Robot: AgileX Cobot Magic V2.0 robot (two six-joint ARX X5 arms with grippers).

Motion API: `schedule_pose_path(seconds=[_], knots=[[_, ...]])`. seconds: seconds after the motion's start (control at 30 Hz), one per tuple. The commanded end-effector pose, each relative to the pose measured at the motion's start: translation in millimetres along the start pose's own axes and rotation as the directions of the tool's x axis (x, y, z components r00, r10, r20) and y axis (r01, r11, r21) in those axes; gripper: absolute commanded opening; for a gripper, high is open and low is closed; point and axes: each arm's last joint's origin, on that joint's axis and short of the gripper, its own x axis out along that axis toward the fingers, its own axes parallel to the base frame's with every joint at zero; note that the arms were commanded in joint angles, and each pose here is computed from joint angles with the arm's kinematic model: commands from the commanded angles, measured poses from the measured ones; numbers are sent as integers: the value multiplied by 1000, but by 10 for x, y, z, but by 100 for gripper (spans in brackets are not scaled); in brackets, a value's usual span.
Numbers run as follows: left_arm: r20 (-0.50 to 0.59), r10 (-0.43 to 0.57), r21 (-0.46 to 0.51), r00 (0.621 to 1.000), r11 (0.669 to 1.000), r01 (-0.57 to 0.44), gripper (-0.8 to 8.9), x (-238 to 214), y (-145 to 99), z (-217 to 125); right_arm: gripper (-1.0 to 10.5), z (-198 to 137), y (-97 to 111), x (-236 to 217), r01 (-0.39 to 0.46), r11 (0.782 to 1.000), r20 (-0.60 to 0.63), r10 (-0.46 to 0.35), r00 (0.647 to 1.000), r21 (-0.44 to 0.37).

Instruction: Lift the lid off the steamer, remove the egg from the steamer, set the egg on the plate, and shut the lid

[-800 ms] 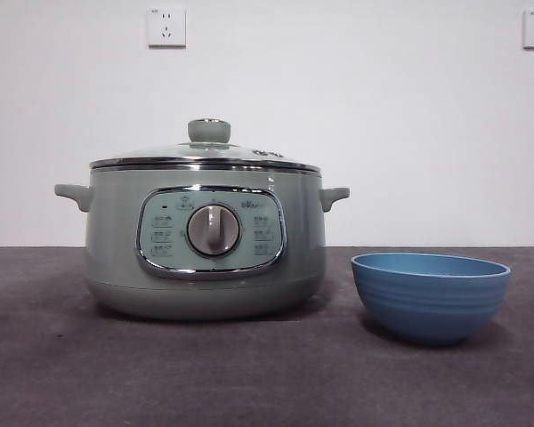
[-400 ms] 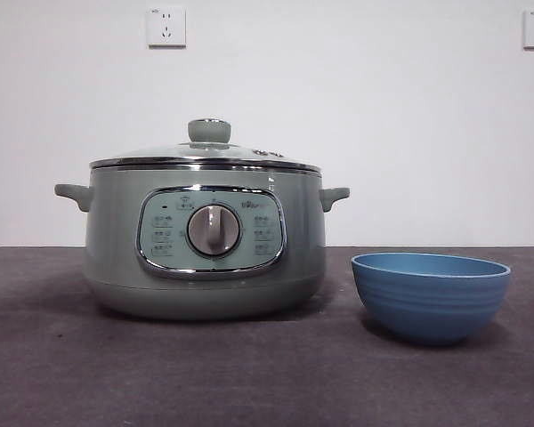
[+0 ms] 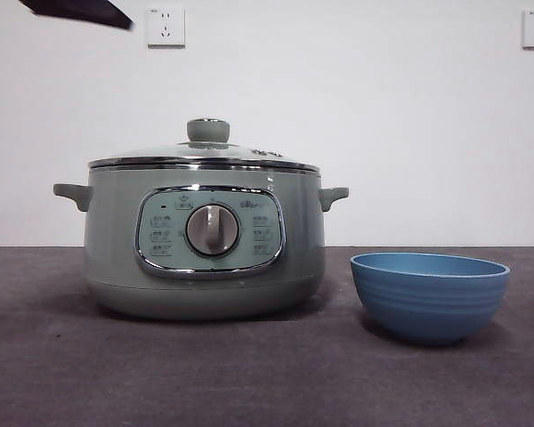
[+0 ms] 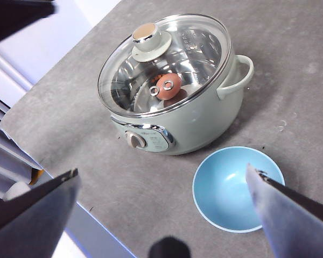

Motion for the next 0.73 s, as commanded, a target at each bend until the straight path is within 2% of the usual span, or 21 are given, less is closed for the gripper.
schedule_pose_path(seconds=[0.03,0.23,0.47,0.7,0.73], knots=[[-16,12,35,1000,999,-12,535,249,21,-6,568,2,6,-2,-3,1000,0,3,1000,4],[-33,36,60,999,998,-34,535,646,74,-105,567,-12,7,-2,-3,1000,-12,3,1000,14],[-114,48,52,992,998,-42,535,987,100,-322,567,-15,6,-1,-3,1000,-15,4,1000,16],[-140,85,72,986,995,-75,529,1112,18,-398,567,-15,6,-1,-2,1000,-15,2,1000,16],[-142,85,72,986,995,-76,499,1112,18,-400,567,-15,6,-1,-2,1000,-15,2,1000,16]])
